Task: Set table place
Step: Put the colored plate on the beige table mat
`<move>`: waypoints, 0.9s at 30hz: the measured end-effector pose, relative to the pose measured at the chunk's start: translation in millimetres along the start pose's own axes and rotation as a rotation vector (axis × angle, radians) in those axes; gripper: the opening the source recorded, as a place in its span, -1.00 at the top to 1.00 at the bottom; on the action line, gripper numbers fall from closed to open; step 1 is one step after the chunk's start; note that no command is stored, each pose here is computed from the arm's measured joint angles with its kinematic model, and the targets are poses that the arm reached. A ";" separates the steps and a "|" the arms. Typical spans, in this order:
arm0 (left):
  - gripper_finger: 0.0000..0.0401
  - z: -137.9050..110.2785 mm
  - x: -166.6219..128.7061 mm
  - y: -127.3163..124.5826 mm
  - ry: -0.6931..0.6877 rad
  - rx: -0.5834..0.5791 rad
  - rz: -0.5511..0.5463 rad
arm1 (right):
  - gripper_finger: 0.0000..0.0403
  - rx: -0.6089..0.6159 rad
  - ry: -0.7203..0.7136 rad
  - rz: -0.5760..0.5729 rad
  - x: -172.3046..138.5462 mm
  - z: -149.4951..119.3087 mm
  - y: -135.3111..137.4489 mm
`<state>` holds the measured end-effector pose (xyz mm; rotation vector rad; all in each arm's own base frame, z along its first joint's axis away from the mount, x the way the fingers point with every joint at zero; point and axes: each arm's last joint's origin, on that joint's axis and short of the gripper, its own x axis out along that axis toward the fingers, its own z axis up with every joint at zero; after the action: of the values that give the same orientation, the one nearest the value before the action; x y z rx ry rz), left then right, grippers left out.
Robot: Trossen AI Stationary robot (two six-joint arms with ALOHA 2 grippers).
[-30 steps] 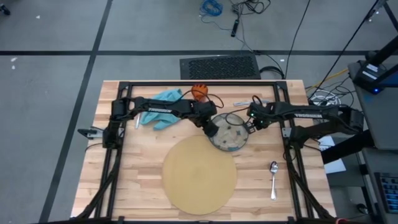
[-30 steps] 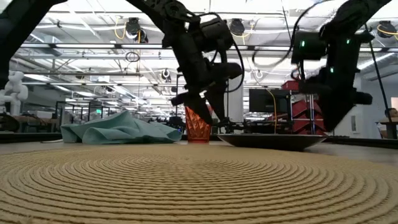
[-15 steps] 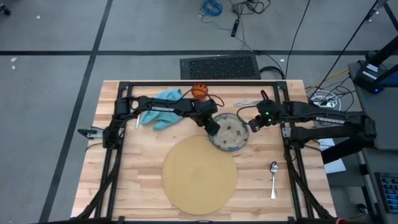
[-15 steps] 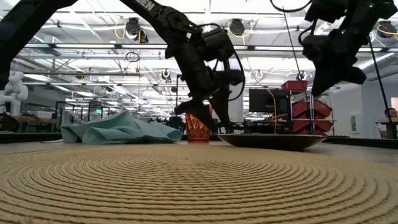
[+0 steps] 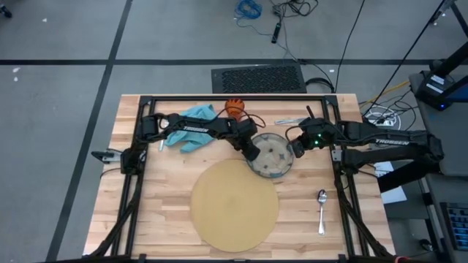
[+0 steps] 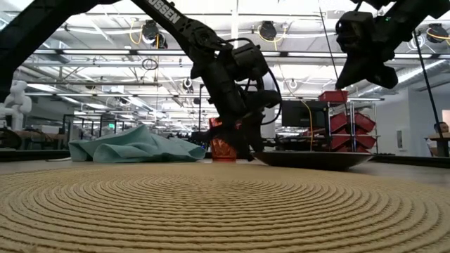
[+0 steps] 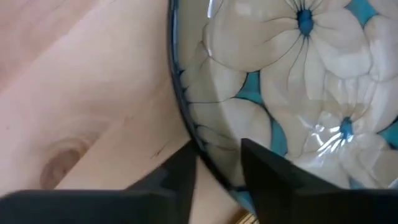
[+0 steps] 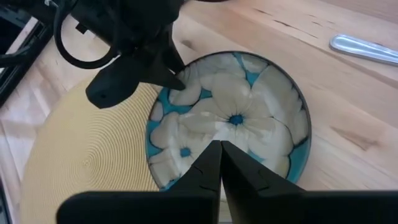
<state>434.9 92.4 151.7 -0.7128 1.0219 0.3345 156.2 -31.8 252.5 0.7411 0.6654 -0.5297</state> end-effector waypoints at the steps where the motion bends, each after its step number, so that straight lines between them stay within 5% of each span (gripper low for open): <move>1: 0.66 0.4 0.0 0.0 -0.003 0.011 -0.002 | 1.00 0.002 0.000 0.000 0.0 0.0 0.0; 3: 0.88 3.8 -0.6 -1.4 -0.033 0.018 -0.022 | 1.00 0.005 0.000 0.000 0.0 0.0 0.0; 7: 0.97 8.6 -2.7 -6.3 -0.075 0.042 -0.072 | 1.00 0.007 0.000 0.000 0.0 0.0 0.0; 22: 1.00 42.0 -53.7 -31.1 -0.107 0.099 -0.365 | 1.00 -0.022 0.043 0.028 -1.7 -2.4 -0.5; 27: 1.00 43.3 -70.3 -37.1 -0.043 0.140 -0.339 | 1.00 -0.028 0.091 0.027 -2.4 -7.0 -1.0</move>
<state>449.3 99.4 240.8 -0.7339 0.8566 -0.0161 151.5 -26.7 249.8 0.7497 0.7445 -0.4629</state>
